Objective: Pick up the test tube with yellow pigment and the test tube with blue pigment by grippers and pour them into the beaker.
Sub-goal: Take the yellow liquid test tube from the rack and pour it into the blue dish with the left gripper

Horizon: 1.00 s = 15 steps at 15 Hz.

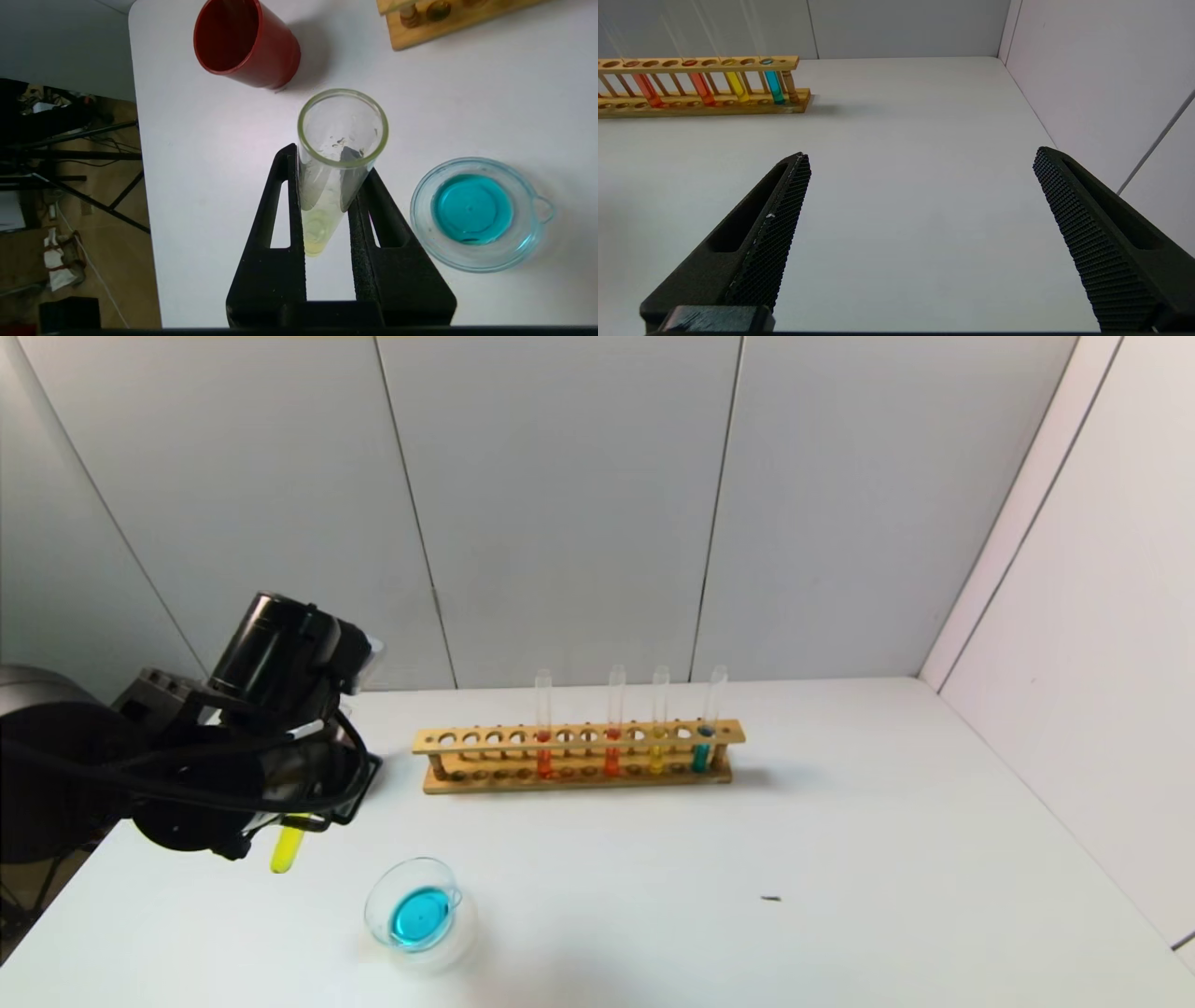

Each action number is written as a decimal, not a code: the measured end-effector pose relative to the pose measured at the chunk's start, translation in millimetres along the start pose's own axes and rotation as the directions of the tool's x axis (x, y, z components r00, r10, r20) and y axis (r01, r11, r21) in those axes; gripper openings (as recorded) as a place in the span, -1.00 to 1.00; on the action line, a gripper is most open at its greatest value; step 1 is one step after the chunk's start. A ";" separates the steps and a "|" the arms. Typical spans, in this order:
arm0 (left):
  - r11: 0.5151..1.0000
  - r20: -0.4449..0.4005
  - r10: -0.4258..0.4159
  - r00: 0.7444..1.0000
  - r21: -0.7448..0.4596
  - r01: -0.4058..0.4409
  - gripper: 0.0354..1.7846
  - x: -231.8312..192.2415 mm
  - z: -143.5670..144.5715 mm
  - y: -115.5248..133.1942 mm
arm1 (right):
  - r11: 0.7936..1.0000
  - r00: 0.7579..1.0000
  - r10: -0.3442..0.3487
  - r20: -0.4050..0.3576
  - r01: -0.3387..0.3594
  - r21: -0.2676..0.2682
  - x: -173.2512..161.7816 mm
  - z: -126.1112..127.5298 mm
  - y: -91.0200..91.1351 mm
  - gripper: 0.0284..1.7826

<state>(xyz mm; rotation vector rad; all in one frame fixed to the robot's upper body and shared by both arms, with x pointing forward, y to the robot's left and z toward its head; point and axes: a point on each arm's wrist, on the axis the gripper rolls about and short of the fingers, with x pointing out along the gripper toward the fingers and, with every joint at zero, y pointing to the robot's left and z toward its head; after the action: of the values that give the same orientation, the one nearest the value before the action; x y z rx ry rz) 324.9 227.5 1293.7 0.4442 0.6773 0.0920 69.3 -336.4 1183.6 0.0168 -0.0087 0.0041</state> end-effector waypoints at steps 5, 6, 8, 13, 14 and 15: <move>0.993 -0.044 -0.001 0.999 0.117 0.006 -0.68 5.0 -11.7 -3.7 | 1.000 1.000 0.000 0.000 0.000 0.000 0.0 0.0 0.0 0.96; 0.987 -0.057 -0.002 0.998 0.158 0.011 -0.68 6.7 -15.4 -5.1 | 1.000 1.000 0.000 0.000 0.000 0.000 0.0 0.0 0.0 0.96; 0.971 -0.085 -0.003 0.996 0.238 0.024 -0.68 10.5 -22.5 -8.2 | 1.000 1.000 0.000 0.000 0.000 0.000 0.0 0.0 0.0 0.96; 0.918 -0.133 -0.008 0.991 0.391 0.060 -0.68 17.5 -32.8 -16.4 | 1.000 1.000 0.000 0.000 0.000 0.000 0.0 0.0 0.0 0.96; 0.909 -0.139 -0.011 0.990 0.412 0.067 -0.68 18.5 -34.2 -18.7 | 1.000 1.000 0.000 0.000 0.000 0.000 0.0 0.0 0.0 0.96; 0.902 -0.147 -0.013 0.989 0.424 0.075 -0.68 20.1 -35.6 -21.2 | 1.000 1.000 0.000 0.000 0.000 0.000 0.0 0.0 0.0 0.96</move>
<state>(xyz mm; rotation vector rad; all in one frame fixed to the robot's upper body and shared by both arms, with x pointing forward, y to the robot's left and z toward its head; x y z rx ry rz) 317.0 225.9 1248.3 0.8536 0.8506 -0.0728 69.3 -336.5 1183.6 0.0168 -0.0083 0.0041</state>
